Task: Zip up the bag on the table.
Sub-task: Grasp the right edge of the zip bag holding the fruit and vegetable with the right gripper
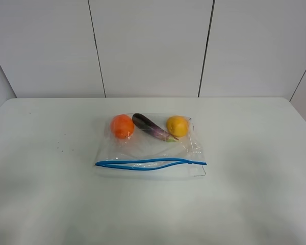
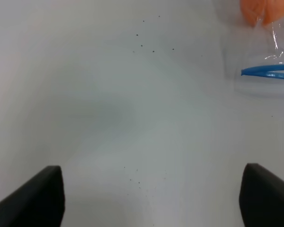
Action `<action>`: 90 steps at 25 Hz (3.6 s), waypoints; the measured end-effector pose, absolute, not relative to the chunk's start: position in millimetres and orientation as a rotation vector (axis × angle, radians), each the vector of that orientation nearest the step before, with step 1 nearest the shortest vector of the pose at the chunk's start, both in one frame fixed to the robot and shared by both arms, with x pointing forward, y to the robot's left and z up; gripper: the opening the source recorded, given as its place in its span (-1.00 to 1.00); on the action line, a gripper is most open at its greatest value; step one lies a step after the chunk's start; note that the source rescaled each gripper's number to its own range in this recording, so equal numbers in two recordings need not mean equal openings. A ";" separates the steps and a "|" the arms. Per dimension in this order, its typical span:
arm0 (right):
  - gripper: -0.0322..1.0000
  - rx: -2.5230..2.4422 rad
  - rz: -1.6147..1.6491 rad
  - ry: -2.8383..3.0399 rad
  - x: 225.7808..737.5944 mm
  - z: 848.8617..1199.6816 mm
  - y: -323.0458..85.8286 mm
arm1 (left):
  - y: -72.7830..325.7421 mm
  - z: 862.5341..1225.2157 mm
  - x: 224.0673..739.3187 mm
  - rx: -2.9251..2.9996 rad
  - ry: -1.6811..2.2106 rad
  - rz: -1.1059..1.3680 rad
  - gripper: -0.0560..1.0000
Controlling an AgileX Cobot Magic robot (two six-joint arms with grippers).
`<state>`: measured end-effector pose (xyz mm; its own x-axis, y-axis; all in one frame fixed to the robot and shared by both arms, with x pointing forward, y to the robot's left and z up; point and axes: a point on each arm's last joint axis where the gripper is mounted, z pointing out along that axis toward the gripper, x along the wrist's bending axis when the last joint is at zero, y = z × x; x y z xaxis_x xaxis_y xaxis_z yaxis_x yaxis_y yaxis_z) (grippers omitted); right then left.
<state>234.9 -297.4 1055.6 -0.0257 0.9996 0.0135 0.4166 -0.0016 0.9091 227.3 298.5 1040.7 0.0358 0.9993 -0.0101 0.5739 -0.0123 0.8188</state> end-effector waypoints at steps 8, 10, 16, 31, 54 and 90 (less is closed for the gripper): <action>0.94 1.512 1.001 1.537 234.9 1055.6 -297.4 | 298.5 1040.7 227.3 1.661 1.611 0.828 1.00; 0.94 1.512 1.001 1.537 234.9 1055.6 -297.4 | 298.5 1040.7 227.3 1.661 1.611 0.828 1.00; 0.94 1.543 0.973 1.569 242.4 1056.0 -297.3 | 298.5 1040.7 227.3 1.661 1.611 0.828 1.00; 0.91 1.890 0.717 1.908 402.6 1110.4 -287.5 | 298.5 1040.7 227.3 1.661 1.611 0.828 1.00; 0.85 2.248 0.870 2.260 556.8 965.0 -251.4 | 298.5 1040.7 227.3 1.662 1.611 0.828 1.00; 0.51 2.408 1.625 2.484 594.7 851.8 -253.7 | 298.5 1040.7 227.3 1.662 1.611 0.828 1.00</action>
